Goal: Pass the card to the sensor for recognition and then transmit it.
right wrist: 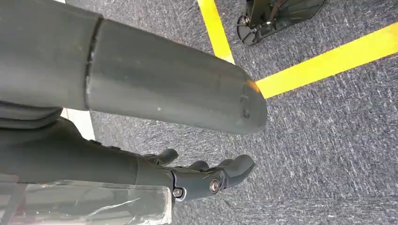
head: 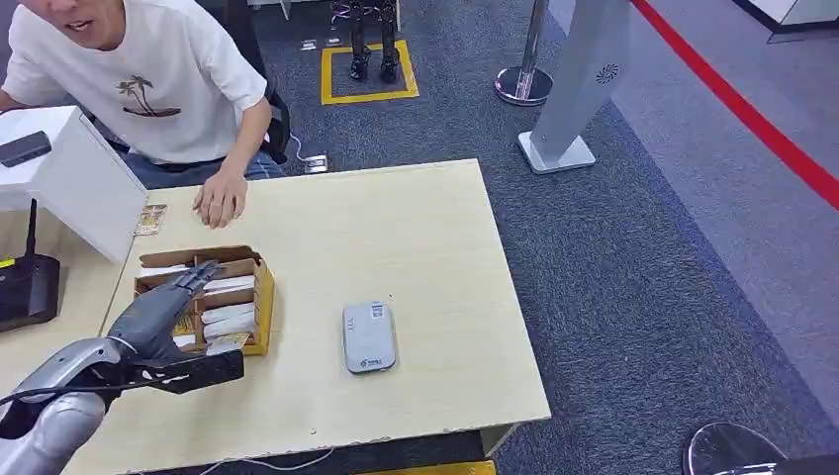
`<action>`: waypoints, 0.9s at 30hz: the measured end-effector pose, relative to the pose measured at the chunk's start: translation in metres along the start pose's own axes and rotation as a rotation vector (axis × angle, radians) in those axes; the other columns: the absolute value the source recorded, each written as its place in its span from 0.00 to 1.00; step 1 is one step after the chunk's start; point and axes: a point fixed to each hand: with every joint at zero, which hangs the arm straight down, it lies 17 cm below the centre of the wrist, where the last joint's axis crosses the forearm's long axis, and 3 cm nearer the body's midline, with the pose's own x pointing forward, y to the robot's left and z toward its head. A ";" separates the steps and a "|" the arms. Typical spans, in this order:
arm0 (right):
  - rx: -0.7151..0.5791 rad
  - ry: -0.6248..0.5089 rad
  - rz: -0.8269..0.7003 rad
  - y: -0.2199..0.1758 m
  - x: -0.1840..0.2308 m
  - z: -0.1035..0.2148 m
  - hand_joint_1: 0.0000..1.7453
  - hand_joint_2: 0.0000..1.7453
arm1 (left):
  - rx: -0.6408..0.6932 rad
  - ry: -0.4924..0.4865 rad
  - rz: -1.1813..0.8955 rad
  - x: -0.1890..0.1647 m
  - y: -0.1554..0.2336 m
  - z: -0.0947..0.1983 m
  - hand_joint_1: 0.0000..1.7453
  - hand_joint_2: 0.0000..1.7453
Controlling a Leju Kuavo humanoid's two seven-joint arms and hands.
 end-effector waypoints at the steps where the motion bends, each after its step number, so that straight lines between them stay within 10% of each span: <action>1: 0.000 0.000 0.000 0.000 0.000 0.000 0.00 1.00 | -0.002 -0.002 -0.002 0.001 0.000 0.000 0.00 1.00; 27: 0.003 0.002 0.013 0.001 0.000 0.000 0.00 1.00 | -0.029 -0.021 -0.049 0.009 -0.020 0.001 0.00 1.00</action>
